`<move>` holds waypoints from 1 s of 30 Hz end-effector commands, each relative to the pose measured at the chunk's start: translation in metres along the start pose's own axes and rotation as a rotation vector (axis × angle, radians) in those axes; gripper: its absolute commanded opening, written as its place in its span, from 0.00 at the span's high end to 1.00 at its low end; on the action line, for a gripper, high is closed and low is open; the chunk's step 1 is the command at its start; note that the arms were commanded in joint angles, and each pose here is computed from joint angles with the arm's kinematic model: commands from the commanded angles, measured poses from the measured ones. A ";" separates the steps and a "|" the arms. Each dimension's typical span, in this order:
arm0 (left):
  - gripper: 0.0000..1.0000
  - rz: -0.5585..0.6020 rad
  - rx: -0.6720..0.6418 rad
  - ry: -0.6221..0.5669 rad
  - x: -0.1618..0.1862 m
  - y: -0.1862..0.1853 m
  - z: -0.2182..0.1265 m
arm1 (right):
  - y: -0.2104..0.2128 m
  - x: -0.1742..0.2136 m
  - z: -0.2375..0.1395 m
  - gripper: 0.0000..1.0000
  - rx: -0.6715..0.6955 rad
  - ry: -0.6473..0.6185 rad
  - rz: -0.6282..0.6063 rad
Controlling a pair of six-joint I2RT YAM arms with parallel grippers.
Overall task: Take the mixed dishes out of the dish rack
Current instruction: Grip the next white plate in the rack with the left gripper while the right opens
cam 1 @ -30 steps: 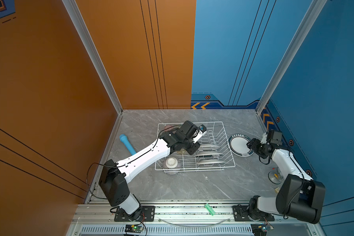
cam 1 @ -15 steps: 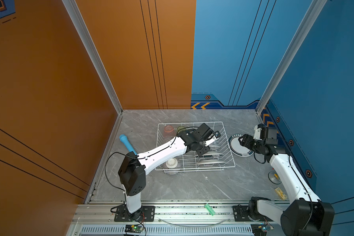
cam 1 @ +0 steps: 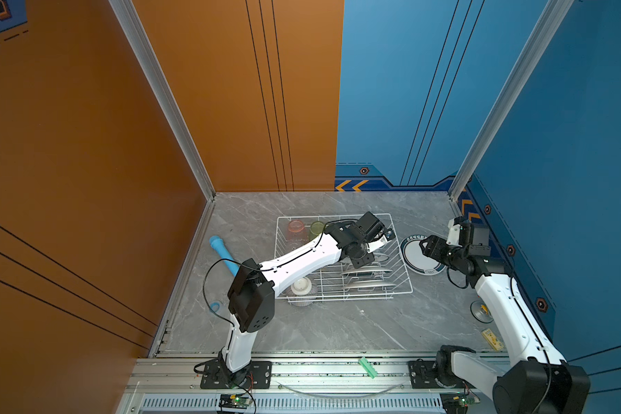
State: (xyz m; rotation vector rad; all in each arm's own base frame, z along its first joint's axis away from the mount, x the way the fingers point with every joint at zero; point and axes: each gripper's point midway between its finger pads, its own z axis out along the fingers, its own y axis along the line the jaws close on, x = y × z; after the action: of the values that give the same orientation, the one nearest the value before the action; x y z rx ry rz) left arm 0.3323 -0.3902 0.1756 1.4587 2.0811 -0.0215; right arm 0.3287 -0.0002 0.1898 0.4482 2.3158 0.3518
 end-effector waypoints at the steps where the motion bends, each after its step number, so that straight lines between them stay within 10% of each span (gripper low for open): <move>1: 0.66 0.037 -0.050 0.038 0.000 0.008 0.001 | -0.001 -0.007 -0.010 0.27 0.013 -0.022 -0.016; 30: 1.00 0.013 -0.281 0.040 -0.013 0.046 -0.006 | 0.000 -0.005 -0.016 0.27 -0.028 -0.052 -0.010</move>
State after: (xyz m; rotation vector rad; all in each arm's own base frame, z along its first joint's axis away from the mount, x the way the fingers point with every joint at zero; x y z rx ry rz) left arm 0.3615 -0.3819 0.1777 1.4863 2.0044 0.2930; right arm 0.3232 -0.0048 0.2025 0.4481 2.2712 0.3484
